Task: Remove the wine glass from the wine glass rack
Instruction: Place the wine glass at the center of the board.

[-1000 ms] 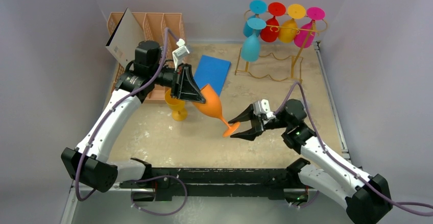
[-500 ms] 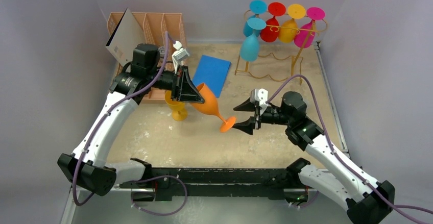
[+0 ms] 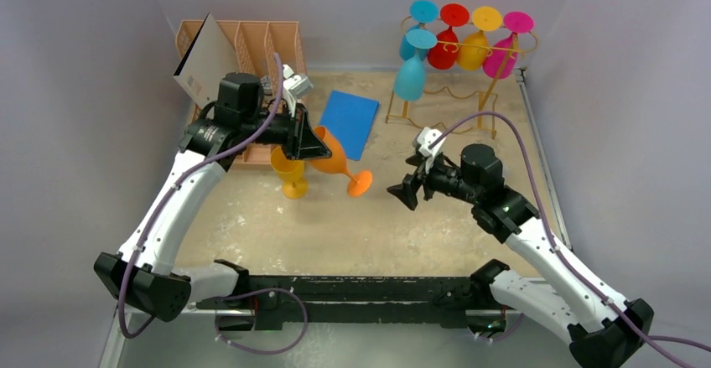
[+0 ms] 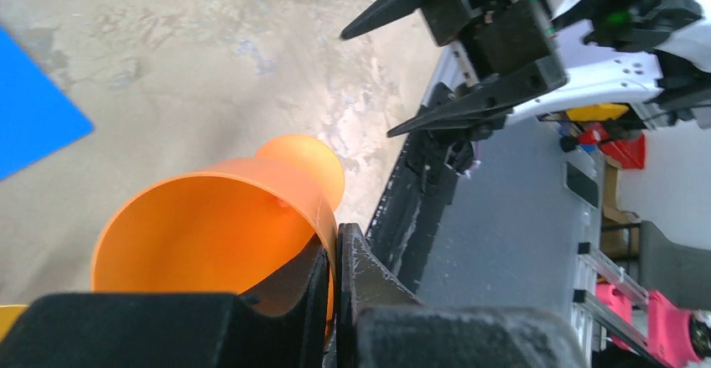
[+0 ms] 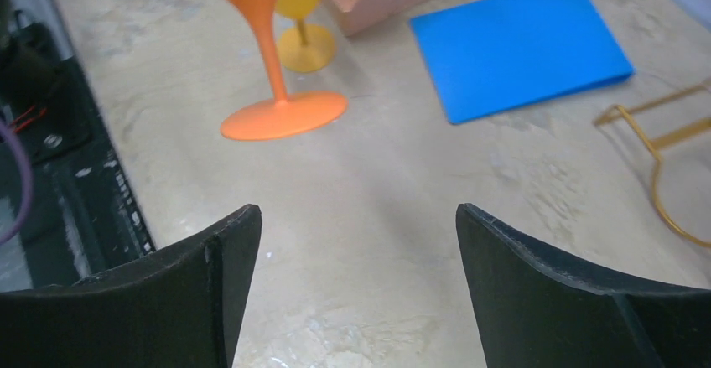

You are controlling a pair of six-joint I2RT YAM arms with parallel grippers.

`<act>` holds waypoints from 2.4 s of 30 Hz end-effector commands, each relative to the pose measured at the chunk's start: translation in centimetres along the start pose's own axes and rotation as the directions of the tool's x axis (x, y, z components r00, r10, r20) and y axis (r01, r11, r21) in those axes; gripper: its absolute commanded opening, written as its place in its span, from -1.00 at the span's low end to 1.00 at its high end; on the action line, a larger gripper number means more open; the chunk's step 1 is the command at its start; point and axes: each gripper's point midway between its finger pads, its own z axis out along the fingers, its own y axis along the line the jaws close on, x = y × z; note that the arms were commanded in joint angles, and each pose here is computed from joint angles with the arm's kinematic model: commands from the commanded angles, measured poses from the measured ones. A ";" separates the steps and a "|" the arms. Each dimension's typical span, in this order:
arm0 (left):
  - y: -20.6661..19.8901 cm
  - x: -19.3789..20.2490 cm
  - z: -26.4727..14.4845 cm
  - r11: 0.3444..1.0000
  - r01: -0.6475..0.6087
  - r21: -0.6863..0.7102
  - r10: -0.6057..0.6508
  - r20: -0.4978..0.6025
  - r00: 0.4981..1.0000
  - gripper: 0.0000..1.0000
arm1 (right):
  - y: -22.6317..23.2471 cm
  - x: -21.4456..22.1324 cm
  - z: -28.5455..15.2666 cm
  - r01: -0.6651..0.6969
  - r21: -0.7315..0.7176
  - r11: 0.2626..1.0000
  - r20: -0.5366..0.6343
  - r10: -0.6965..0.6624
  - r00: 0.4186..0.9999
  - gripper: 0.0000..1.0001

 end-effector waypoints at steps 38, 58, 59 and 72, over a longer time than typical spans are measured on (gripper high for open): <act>18.7 3.5 8.7 0.663 -0.237 -0.710 0.036 -0.286 0.958 -1.00 | -5.7 1.1 -5.0 -0.580 0.577 0.576 0.115 0.645 0.755 0.98; 20.2 5.5 8.1 0.607 -0.207 -0.767 -0.044 -0.293 0.955 -1.00 | -5.8 2.1 -5.1 -0.567 0.610 0.554 0.085 0.665 0.742 0.98; 20.2 5.6 8.0 0.602 -0.207 -0.771 -0.049 -0.294 0.954 -1.00 | -5.8 2.2 -5.1 -0.567 0.611 0.553 0.083 0.668 0.740 0.98; 19.9 4.9 6.8 0.568 -0.175 -0.804 -0.041 -0.240 0.970 -1.00 | -5.8 2.3 -4.7 -0.574 0.608 0.549 0.078 0.678 0.731 0.98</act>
